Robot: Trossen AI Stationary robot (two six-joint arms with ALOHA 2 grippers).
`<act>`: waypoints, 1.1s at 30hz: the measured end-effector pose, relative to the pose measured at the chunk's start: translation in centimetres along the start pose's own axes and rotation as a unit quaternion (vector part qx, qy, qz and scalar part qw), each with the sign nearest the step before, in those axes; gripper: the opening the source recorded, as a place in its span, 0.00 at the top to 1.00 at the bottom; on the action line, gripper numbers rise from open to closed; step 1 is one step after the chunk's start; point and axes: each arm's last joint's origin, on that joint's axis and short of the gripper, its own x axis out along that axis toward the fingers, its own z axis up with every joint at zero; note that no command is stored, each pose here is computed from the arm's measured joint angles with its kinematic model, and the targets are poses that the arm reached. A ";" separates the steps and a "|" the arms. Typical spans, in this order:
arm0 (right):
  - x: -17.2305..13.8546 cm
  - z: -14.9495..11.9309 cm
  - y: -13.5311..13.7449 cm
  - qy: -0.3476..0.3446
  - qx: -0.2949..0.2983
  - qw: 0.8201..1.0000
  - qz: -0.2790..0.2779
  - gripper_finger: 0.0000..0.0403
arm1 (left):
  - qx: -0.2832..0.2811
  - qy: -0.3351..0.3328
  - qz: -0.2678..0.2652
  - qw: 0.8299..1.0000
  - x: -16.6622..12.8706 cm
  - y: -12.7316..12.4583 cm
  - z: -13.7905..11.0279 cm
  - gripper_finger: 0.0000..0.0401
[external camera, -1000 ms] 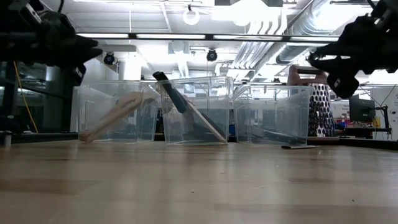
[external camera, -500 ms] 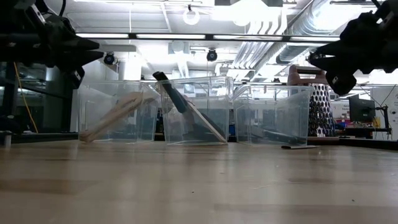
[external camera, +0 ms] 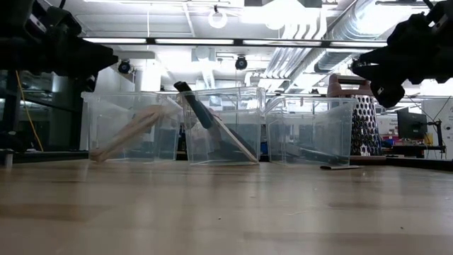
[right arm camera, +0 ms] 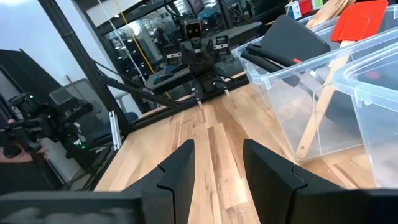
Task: Pick & Place Kitchen Items
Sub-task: Return to Home Position
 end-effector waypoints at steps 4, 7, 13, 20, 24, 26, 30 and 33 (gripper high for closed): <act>0.0 0.1 0.0 -0.003 -0.001 1.000 0.003 0.68 | 0.037 0.007 -0.036 0.999 0.0 -0.2 0.0 0.78; 0.0 0.1 0.1 -0.003 -0.001 1.000 0.005 0.68 | 0.054 0.017 -0.094 0.994 -0.1 -0.5 -0.1 0.78; 0.0 0.1 0.1 -0.004 -0.001 1.000 0.006 0.68 | 0.045 0.023 -0.130 0.990 -0.1 -0.8 -0.1 0.78; 0.0 0.1 0.1 -0.005 -0.001 1.000 0.007 0.68 | 0.046 0.022 -0.124 0.991 -0.1 -0.7 -0.1 0.78; 0.0 0.1 0.1 -0.005 -0.001 1.000 0.007 0.68 | 0.047 0.022 -0.124 0.991 -0.1 -0.7 -0.1 0.78; 0.0 0.1 0.1 -0.005 -0.001 1.000 0.007 0.68 | 0.047 0.022 -0.123 0.991 -0.1 -0.7 -0.1 0.78; 0.0 0.1 0.1 -0.005 -0.001 1.000 0.007 0.68 | 0.047 0.021 -0.122 0.991 -0.1 -0.7 -0.1 0.78; 0.0 0.1 0.1 -0.005 -0.001 1.000 0.007 0.68 | 0.047 0.022 -0.122 0.991 -0.1 -0.7 -0.1 0.78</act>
